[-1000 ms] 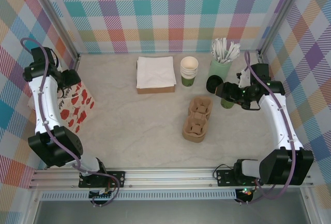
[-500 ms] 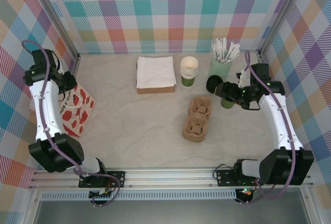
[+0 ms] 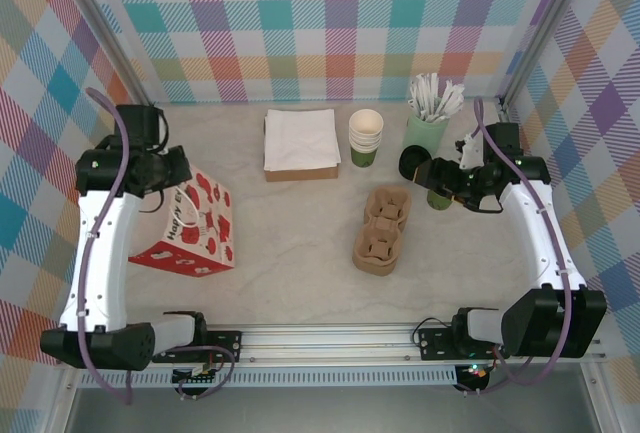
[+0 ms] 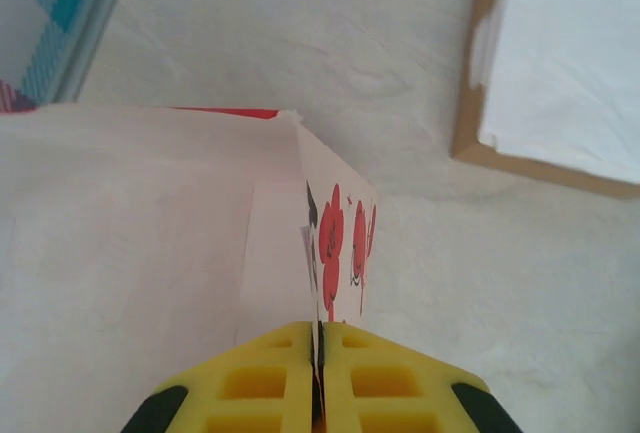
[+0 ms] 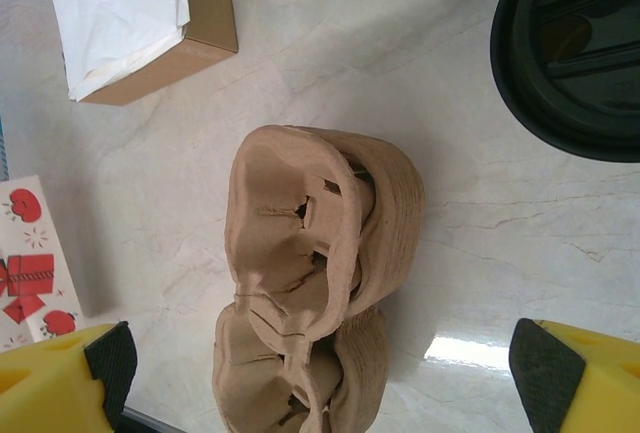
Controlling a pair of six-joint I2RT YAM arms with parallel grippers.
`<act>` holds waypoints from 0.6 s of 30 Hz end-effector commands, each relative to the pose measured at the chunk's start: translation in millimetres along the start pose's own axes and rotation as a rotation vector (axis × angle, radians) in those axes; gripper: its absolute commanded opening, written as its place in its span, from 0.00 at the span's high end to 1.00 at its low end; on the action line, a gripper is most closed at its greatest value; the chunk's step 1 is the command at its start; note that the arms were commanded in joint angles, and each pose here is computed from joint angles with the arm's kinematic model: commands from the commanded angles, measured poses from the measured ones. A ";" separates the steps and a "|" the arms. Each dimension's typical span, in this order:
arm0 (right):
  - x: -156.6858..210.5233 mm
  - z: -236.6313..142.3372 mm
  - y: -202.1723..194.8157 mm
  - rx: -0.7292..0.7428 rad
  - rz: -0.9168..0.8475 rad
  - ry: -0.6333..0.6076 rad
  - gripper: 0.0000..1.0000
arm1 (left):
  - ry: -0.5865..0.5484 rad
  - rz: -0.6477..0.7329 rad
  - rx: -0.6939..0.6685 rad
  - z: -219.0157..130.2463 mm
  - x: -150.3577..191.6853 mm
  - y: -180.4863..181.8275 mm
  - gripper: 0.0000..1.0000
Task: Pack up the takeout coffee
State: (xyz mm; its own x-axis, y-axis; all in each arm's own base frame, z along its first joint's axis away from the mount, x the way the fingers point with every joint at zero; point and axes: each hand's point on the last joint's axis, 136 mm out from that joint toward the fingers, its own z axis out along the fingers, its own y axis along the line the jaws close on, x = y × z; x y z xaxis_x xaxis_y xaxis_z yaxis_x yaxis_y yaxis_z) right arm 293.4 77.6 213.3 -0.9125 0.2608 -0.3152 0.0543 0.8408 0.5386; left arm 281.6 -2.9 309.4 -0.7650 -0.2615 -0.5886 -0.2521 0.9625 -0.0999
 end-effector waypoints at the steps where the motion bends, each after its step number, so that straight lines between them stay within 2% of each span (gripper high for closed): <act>1: 7.2 1.4 7.9 -0.024 0.002 0.020 0.03 | 0.031 -0.011 -0.042 -5.2 21.7 -9.7 0.93; 7: 10.0 8.0 14.0 -0.016 -0.012 0.040 0.03 | 0.017 0.114 -0.002 -7.3 31.2 -69.0 0.94; 18: 20.2 9.7 2.6 0.095 -0.112 0.068 0.04 | 0.017 0.353 0.060 7.8 35.4 -188.7 0.93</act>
State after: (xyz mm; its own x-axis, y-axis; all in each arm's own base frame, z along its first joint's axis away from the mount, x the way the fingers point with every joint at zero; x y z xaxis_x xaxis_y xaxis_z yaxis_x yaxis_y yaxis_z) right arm 283.7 94.4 202.7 -0.9365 0.1723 -0.3054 0.0085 0.8817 0.4717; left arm 302.4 -182.7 292.8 -0.8265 0.0789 -0.5574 0.0622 0.9969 0.0488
